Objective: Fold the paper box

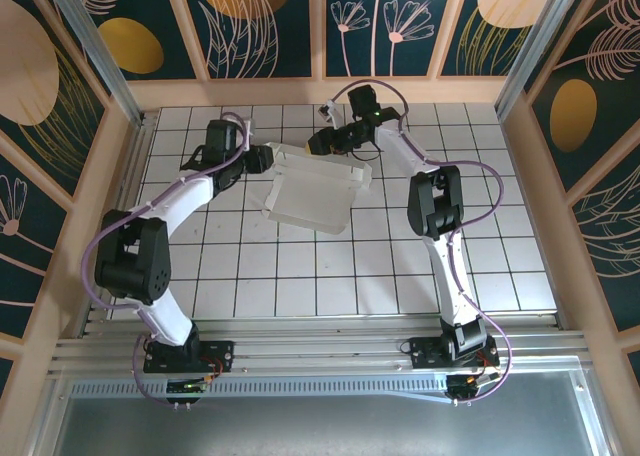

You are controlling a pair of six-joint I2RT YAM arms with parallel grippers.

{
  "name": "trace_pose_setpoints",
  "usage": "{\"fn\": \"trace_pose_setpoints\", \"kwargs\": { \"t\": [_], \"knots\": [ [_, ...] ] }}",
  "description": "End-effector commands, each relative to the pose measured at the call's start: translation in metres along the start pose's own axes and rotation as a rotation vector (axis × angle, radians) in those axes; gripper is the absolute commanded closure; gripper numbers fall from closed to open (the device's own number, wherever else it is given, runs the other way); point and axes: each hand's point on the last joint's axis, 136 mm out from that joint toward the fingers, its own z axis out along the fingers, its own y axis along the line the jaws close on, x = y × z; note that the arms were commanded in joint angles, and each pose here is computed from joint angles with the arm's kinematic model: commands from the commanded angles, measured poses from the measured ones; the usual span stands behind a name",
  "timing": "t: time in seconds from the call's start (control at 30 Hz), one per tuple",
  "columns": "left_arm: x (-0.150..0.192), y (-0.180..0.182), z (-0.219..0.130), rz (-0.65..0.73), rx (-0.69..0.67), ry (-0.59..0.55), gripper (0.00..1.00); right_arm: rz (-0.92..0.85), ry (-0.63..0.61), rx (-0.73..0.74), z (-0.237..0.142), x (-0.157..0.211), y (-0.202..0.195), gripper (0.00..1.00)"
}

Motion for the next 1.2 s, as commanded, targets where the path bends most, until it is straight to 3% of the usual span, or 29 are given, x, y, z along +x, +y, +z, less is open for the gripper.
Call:
{"fn": "trace_pose_setpoints", "kwargs": {
  "t": [0.0, 0.13, 0.5, 0.73, 0.97, 1.17],
  "knots": [
    [0.033, 0.004, 0.028, -0.017, 0.05, 0.074, 0.53, 0.053, 0.03, 0.036, 0.004, 0.012, -0.024, 0.49],
    [0.044, 0.011, 0.053, -0.058, 0.061, 0.108, 0.55, 0.059, 0.032, 0.042, 0.003, 0.013, -0.026, 0.49],
    [0.034, 0.014, 0.109, -0.037, 0.101, 0.109, 0.54, 0.093, 0.001, 0.043, -0.002, 0.008, -0.038, 0.47],
    [0.02, 0.013, 0.126, 0.0, 0.106, 0.105, 0.53, 0.125, -0.023, -0.013, -0.005, 0.003, -0.04, 0.47],
    [0.035, 0.011, 0.146, 0.065, 0.162, 0.197, 0.54, 0.128, -0.025, -0.009, -0.004, 0.004, -0.044, 0.47],
    [0.048, 0.029, 0.149, 0.032, 0.071, 0.231, 0.52, 0.13, -0.022, 0.007, -0.005, 0.005, -0.046, 0.47]
  ]
}}
